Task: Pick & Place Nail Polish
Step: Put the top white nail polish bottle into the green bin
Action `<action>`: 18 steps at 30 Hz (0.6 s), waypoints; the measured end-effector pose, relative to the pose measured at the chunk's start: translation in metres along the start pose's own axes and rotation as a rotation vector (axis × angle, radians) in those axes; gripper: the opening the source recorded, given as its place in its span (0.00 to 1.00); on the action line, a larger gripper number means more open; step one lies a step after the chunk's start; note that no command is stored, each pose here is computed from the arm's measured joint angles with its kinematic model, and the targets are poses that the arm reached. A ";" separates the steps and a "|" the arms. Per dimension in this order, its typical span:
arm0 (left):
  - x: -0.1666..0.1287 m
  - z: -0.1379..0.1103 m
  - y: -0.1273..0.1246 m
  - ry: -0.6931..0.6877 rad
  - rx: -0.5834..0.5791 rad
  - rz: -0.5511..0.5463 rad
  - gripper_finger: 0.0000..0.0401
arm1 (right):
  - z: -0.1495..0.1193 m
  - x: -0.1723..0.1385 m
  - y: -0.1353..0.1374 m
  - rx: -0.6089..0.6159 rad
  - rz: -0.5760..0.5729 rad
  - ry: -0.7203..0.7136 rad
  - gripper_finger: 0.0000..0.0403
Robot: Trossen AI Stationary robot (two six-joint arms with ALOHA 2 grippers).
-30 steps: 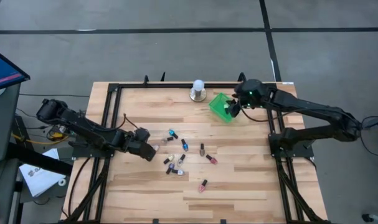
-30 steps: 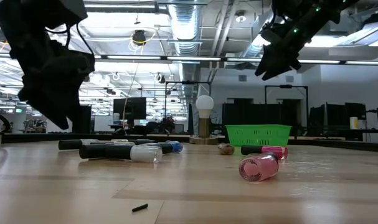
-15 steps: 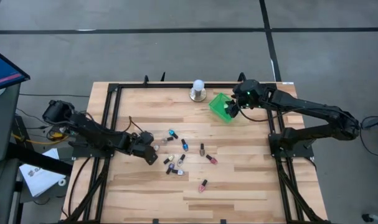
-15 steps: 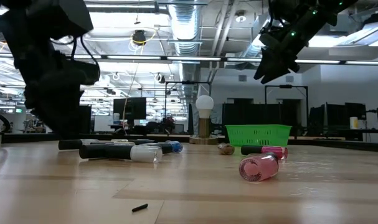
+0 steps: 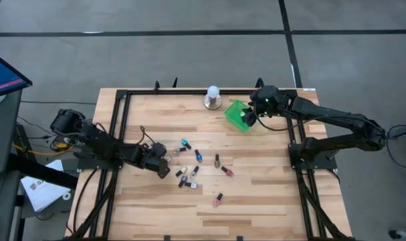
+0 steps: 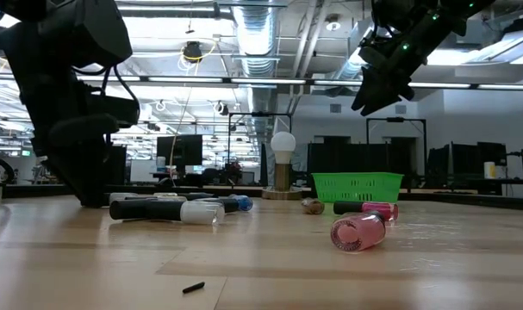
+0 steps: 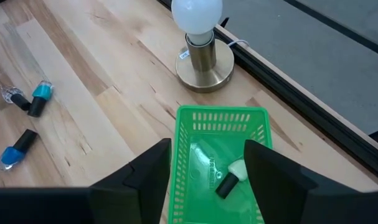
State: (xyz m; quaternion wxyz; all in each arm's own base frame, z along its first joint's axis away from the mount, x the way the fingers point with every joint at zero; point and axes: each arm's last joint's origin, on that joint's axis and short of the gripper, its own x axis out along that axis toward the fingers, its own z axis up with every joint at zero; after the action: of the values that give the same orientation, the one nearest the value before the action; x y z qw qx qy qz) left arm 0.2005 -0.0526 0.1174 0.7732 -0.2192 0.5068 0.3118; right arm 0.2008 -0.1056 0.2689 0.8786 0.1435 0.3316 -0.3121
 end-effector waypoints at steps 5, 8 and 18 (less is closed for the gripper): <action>0.000 0.000 -0.001 -0.001 -0.003 -0.011 0.19 | 0.000 0.000 0.000 -0.007 0.005 -0.001 0.46; -0.004 0.002 0.000 -0.017 -0.014 -0.031 0.11 | 0.001 0.000 0.001 -0.006 0.017 -0.010 0.45; -0.029 0.020 0.010 -0.120 -0.116 -0.130 0.11 | 0.008 -0.003 0.016 -0.030 0.084 -0.107 0.42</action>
State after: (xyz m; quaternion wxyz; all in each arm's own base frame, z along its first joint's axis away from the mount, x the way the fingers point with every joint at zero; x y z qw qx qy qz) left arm 0.1972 -0.0400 0.1519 0.8068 -0.2769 0.4255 0.3023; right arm 0.2136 -0.0957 0.2775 0.9095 0.1271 0.2824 -0.2773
